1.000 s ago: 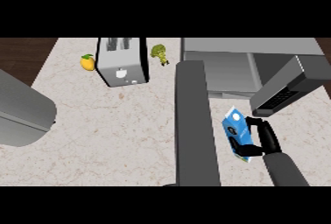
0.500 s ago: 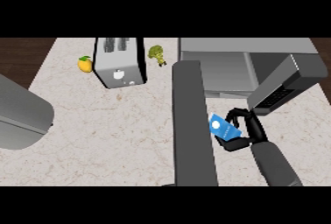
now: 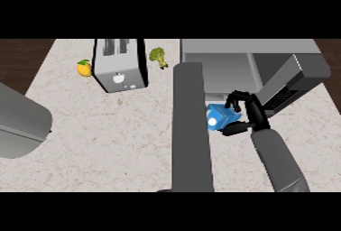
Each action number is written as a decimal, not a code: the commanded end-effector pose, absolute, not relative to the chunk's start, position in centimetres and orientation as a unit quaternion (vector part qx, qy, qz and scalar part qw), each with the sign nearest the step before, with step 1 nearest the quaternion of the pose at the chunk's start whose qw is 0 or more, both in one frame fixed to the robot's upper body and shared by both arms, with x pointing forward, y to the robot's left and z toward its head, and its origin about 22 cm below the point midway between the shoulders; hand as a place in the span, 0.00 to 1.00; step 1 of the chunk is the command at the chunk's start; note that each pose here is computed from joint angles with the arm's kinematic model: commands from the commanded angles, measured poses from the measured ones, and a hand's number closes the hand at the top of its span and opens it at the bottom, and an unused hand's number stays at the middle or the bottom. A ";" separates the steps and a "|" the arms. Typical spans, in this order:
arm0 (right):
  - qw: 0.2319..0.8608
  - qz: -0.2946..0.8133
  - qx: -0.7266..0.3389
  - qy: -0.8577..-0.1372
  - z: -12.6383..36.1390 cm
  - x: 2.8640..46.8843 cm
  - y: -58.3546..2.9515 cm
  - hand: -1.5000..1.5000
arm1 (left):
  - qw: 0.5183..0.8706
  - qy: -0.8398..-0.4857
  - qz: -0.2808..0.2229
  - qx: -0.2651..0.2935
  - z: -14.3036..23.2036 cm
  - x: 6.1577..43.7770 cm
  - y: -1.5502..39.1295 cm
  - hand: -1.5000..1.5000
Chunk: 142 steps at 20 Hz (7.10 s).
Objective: Pick up the milk, place it into the microwave and close the microwave
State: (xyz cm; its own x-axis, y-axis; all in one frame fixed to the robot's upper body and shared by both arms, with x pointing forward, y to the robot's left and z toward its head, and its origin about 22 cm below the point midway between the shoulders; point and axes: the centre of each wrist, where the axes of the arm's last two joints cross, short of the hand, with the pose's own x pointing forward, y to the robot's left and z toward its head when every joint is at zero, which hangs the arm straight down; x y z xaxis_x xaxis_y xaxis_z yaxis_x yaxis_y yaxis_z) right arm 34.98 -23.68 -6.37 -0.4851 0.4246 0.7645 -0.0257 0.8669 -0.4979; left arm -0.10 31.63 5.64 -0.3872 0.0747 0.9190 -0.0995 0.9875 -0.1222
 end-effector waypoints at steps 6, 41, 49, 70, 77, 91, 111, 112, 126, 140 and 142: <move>0.518 0.238 -0.129 -0.811 1.0 40.5 -21.7 1.00 | 0.568 -0.819 0.078 0.010 4.5 -0.4 32.1 0.00; 0.548 0.165 -0.279 -0.771 0.9 42.7 -21.9 0.00 | 0.569 -0.820 0.007 -0.053 2.4 6.8 33.2 0.00; 0.552 0.140 -0.201 -0.797 0.6 42.5 -23.4 0.00 | 0.569 -0.818 -0.005 -0.085 2.2 7.2 31.0 0.00; 0.589 0.098 -0.036 -0.802 -8.0 35.6 -24.6 0.00 | 0.572 -0.804 -0.079 -0.143 3.7 11.0 23.7 0.00; 0.589 0.088 0.003 -0.804 -11.7 30.3 -25.9 0.00 | 0.597 -0.778 -0.109 -0.165 3.5 12.4 22.2 1.00; 0.577 0.068 -0.053 -0.812 -9.5 18.8 -33.3 0.00 | 0.597 -0.752 -0.241 -0.146 2.2 20.2 16.1 1.00; 0.514 0.075 -0.026 -0.854 -1.3 15.0 -37.7 0.00 | 0.609 -0.644 -0.407 -0.221 -6.3 23.9 4.0 1.00; 0.517 0.074 -0.020 -0.853 -1.8 14.8 -36.6 0.00 | 0.603 -0.654 -0.409 -0.202 -6.4 23.2 3.5 1.00; 0.468 0.123 0.040 -0.874 3.3 17.5 -36.6 0.00 | 0.615 -0.728 -0.271 -0.136 -2.6 25.6 1.4 1.00; 0.455 0.158 0.068 -0.874 7.4 18.8 -36.8 0.00 | 0.613 -0.767 -0.139 -0.129 0.9 30.2 1.2 1.00; 0.448 0.165 0.070 -0.876 8.1 19.2 -37.1 0.00 | 0.620 -0.764 -0.125 -0.127 1.6 31.2 1.3 1.00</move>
